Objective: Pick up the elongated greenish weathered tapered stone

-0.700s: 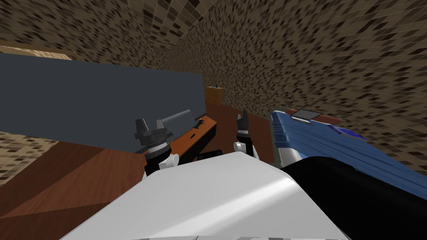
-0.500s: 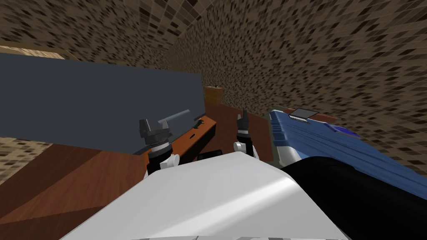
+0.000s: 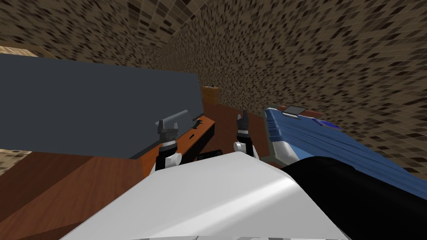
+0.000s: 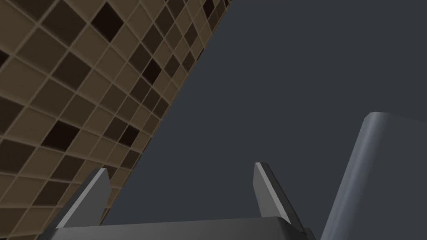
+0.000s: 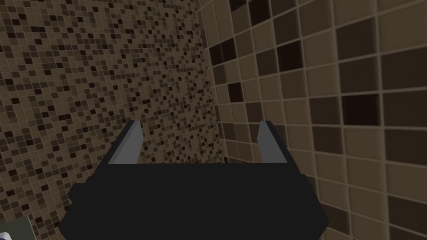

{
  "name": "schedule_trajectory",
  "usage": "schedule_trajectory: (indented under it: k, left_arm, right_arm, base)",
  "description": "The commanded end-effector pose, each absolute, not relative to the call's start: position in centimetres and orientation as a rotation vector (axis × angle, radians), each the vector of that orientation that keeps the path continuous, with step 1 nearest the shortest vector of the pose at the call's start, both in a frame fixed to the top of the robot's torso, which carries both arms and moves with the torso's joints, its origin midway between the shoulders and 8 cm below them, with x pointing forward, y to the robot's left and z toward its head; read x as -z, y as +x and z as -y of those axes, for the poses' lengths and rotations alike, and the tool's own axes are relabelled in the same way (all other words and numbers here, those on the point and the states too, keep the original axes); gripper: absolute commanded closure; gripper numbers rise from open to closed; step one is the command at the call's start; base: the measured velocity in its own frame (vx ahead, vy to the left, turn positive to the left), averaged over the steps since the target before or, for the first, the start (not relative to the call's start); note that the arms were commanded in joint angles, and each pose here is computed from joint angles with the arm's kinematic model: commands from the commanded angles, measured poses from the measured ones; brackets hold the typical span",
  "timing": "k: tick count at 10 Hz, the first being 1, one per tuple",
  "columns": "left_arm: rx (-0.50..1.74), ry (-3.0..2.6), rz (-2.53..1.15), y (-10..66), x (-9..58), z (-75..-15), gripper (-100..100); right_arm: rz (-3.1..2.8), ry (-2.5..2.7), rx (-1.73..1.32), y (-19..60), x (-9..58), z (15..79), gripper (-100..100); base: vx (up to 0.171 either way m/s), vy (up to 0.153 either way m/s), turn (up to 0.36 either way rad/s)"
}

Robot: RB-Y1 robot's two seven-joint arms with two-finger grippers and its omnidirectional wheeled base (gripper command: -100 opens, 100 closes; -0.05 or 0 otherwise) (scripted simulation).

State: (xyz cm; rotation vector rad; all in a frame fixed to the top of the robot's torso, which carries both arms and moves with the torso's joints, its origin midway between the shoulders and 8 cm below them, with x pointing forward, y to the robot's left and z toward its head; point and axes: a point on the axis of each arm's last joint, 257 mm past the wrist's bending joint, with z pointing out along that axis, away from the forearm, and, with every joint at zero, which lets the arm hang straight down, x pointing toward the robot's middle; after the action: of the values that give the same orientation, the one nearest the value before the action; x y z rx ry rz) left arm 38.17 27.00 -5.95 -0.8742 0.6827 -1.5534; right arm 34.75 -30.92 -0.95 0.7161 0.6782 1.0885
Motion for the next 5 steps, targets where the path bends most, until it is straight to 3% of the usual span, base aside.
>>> schedule_trajectory:
  k: [1, 5]
  left_arm:
    - [1.596, -0.967, -0.733, 39.4, 8.9, -27.1, -100]
    - [1.646, -1.113, -0.779, 41.2, 13.0, -27.2, -100]
  right_arm:
    - [-0.678, 0.716, -1.088, 34.8, 1.0, 30.9, 0]
    - [-0.678, 0.716, -1.088, 34.8, 1.0, 30.9, 0]
  base:
    - [-0.017, 0.051, -0.153]
    - [-0.011, 0.030, -0.081]
